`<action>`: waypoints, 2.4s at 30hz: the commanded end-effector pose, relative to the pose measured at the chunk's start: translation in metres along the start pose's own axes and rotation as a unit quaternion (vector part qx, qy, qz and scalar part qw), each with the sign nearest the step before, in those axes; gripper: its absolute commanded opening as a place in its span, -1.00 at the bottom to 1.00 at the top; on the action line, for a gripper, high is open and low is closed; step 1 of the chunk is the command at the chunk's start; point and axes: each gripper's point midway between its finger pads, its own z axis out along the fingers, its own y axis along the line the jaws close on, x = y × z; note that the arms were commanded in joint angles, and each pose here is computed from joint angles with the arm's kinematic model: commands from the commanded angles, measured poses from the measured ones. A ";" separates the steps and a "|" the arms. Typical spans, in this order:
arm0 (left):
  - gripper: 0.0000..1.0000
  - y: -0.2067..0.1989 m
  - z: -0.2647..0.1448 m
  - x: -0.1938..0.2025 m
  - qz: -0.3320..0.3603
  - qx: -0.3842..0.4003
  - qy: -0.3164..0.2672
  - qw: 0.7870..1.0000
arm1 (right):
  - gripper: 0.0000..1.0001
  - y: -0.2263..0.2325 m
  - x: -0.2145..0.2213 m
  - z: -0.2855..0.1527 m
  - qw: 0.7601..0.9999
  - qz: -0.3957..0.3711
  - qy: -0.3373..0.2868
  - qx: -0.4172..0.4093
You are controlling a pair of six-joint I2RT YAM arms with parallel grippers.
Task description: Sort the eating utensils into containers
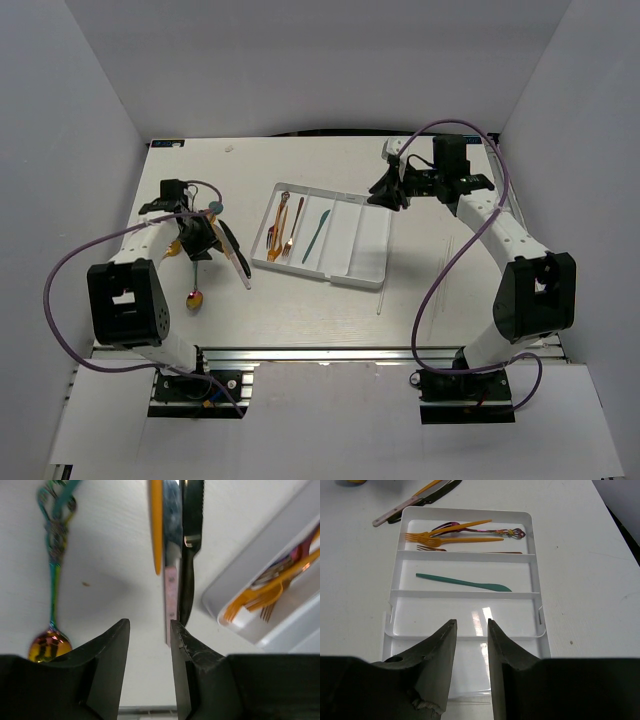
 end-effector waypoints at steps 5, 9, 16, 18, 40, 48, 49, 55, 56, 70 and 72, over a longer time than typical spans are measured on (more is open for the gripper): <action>-0.03 -0.034 -0.005 0.031 -0.030 0.091 0.022 0.995 | -0.25 0.001 -0.016 -0.002 1.000 -0.013 -0.027 -0.005; -0.02 -0.042 0.005 0.036 -0.060 0.081 0.028 0.995 | -0.25 0.002 -0.018 -0.004 1.000 -0.014 -0.028 -0.005; 0.00 -0.038 0.016 0.024 -0.078 0.056 0.015 0.995 | -0.25 0.007 -0.019 -0.006 0.999 -0.015 -0.028 -0.005; 0.00 -0.036 0.020 0.022 -0.080 0.048 0.014 0.996 | -0.25 0.008 -0.019 -0.007 0.999 -0.014 -0.028 -0.005; -0.09 -0.021 0.051 0.027 -0.040 -0.049 0.029 0.998 | -0.24 0.008 -0.019 -0.011 1.000 -0.014 -0.025 0.001; -0.14 -0.019 0.060 0.030 -0.034 -0.061 0.039 0.997 | -0.24 0.007 -0.021 -0.013 1.000 -0.015 -0.025 0.003; -0.14 -0.019 0.062 0.031 -0.033 -0.064 0.040 0.997 | -0.24 0.007 -0.020 -0.013 1.000 -0.014 -0.025 0.003; -0.26 -0.008 0.070 0.037 -0.013 -0.101 0.051 0.993 | -0.24 0.008 -0.022 -0.015 1.000 -0.015 -0.024 0.004; -0.28 -0.006 0.070 0.038 -0.009 -0.105 0.053 0.993 | -0.24 0.008 -0.022 -0.015 1.000 -0.015 -0.024 0.005; -0.72 -0.001 0.064 0.055 0.006 -0.102 0.063 0.993 | -0.24 0.007 -0.025 -0.017 0.999 -0.015 -0.028 0.006; -0.79 -0.010 0.053 0.046 0.008 -0.084 0.045 0.995 | -0.24 0.008 -0.027 -0.018 0.999 -0.017 -0.028 0.007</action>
